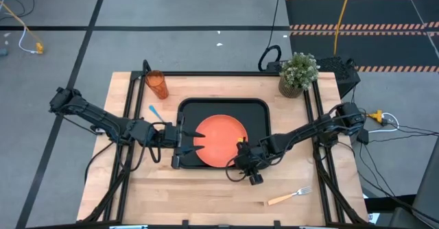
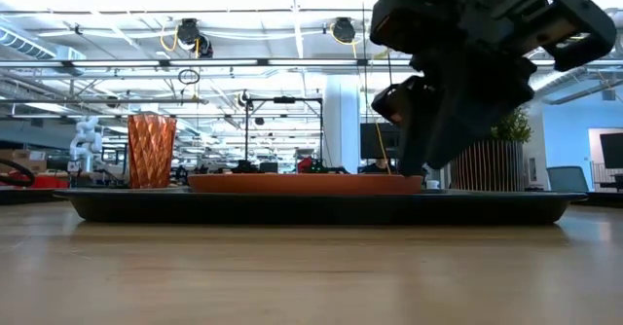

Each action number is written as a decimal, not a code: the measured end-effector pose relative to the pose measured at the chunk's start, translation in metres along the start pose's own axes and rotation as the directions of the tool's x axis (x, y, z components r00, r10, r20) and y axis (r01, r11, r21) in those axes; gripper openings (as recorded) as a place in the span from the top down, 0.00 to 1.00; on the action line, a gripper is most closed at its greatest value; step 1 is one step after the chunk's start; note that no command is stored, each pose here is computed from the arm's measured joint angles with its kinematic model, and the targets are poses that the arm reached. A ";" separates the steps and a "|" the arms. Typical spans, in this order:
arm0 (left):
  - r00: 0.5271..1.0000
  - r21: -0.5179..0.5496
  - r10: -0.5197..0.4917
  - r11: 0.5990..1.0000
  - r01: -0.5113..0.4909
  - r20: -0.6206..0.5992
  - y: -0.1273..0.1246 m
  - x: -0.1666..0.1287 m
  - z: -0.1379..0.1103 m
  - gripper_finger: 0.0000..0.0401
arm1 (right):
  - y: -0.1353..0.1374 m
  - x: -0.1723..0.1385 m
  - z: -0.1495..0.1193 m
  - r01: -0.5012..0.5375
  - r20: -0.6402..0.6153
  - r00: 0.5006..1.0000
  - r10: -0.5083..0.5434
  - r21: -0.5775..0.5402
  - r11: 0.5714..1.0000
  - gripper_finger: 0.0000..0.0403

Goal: Pick and place plate/cup/fork/spoon on tray
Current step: Put the orange plate on the black serving tray

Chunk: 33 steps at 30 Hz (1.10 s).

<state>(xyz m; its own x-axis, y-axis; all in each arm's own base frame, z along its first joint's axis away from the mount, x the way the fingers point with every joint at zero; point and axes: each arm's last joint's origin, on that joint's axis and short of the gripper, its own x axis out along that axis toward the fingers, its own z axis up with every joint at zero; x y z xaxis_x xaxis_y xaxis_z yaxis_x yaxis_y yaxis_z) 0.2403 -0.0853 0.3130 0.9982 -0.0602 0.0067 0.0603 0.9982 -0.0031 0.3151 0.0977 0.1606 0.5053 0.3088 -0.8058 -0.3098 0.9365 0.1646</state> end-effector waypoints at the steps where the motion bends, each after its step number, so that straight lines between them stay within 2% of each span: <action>1: 1.000 0.000 0.000 1.000 0.000 0.000 0.000 0.000 0.000 0.57 | -0.001 0.000 0.000 0.004 0.006 1.000 -0.004 0.001 1.000 0.65; 10: 1.000 0.000 0.000 1.000 0.000 0.000 0.000 0.000 0.000 0.57 | -0.009 -0.001 0.002 0.086 0.035 0.996 -0.086 0.011 0.996 0.65; 13: 1.000 0.000 0.000 1.000 0.000 0.000 0.000 0.000 0.000 0.57 | -0.008 -0.001 0.002 0.077 0.034 0.996 -0.077 0.010 0.997 0.65; 19: 1.000 0.000 0.000 1.000 0.000 0.000 0.000 0.000 0.000 0.57 | 0.000 0.000 0.004 -0.034 0.051 0.998 0.034 -0.008 0.999 0.65; 28: 1.000 0.000 0.000 1.000 0.000 0.000 0.000 0.000 0.000 0.57 | 0.000 0.001 0.005 -0.013 0.080 0.997 0.014 -0.012 1.000 0.65; 33: 1.000 0.000 0.000 1.000 0.000 0.000 0.000 0.000 0.000 0.57 | -0.006 0.006 -0.007 -0.006 0.103 0.995 0.001 0.050 0.999 0.65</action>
<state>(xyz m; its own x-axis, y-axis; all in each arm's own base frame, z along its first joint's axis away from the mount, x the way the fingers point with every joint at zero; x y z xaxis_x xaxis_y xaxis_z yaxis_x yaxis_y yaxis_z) 0.2403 -0.0853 0.3128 0.9982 -0.0602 0.0064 0.0602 0.9982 -0.0027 0.3145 0.0925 0.1510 0.5854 0.3253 -0.7426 -0.2724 0.9417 0.1978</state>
